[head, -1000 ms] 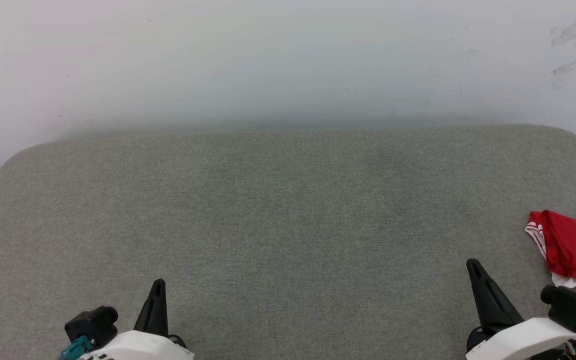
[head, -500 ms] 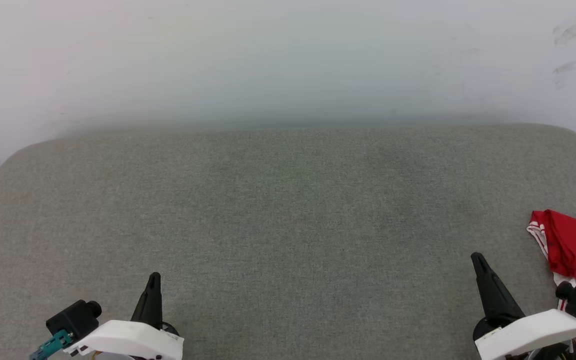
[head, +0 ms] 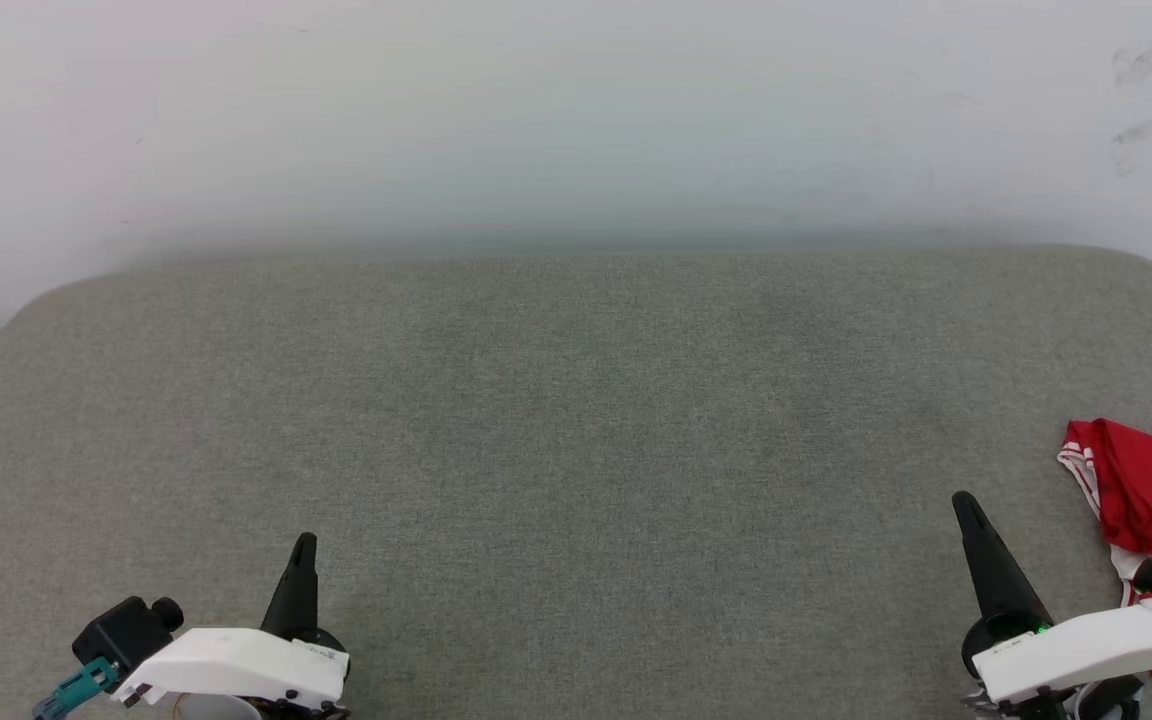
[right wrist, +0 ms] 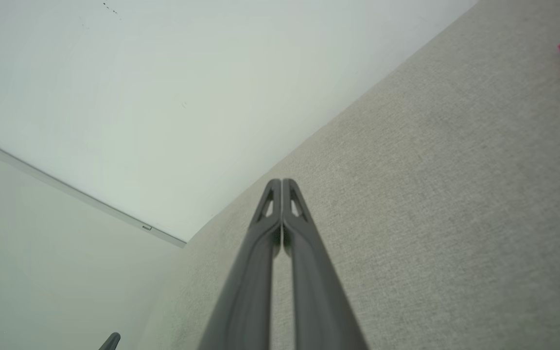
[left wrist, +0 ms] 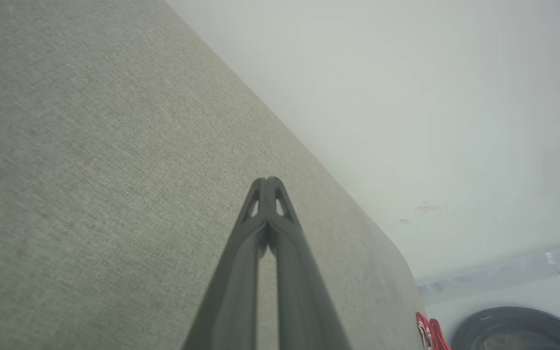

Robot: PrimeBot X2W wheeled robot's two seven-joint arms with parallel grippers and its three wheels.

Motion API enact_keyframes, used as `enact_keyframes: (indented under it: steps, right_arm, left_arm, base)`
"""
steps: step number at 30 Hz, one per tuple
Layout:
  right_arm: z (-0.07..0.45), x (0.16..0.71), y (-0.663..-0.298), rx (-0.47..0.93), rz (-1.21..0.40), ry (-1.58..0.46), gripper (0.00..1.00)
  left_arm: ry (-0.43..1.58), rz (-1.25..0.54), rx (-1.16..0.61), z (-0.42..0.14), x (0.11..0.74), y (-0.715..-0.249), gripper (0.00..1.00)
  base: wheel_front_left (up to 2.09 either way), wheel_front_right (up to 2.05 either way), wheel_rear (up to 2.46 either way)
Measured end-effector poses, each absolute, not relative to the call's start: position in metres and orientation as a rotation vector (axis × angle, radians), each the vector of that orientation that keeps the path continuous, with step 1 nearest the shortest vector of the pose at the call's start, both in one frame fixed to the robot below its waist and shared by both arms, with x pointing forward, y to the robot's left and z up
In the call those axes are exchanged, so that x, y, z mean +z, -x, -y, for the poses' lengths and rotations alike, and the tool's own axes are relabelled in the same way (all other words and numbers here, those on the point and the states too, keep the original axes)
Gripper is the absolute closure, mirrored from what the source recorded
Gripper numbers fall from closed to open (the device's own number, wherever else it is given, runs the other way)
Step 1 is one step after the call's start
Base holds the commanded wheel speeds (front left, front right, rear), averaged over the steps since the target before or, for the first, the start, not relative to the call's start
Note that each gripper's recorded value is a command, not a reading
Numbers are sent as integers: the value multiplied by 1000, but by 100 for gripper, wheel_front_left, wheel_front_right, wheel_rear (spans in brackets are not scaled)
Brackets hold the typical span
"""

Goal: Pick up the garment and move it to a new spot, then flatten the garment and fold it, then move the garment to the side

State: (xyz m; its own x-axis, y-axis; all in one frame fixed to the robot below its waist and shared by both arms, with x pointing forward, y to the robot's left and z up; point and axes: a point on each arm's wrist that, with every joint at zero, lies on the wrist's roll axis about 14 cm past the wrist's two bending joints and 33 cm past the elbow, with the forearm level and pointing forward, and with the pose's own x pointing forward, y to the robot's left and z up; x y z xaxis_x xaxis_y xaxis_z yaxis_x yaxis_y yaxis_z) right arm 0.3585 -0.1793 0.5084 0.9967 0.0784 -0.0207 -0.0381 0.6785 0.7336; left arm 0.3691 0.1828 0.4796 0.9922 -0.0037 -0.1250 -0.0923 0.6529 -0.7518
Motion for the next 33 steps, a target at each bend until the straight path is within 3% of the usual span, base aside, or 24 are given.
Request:
enact_keyframes:
  steps: [33]
  right_arm:
    - [190,507,-373,28,-36,-1193,100]
  left_arm:
    - [1217,-91,49,-190,489,-379,100]
  base:
    - [0,0,0]
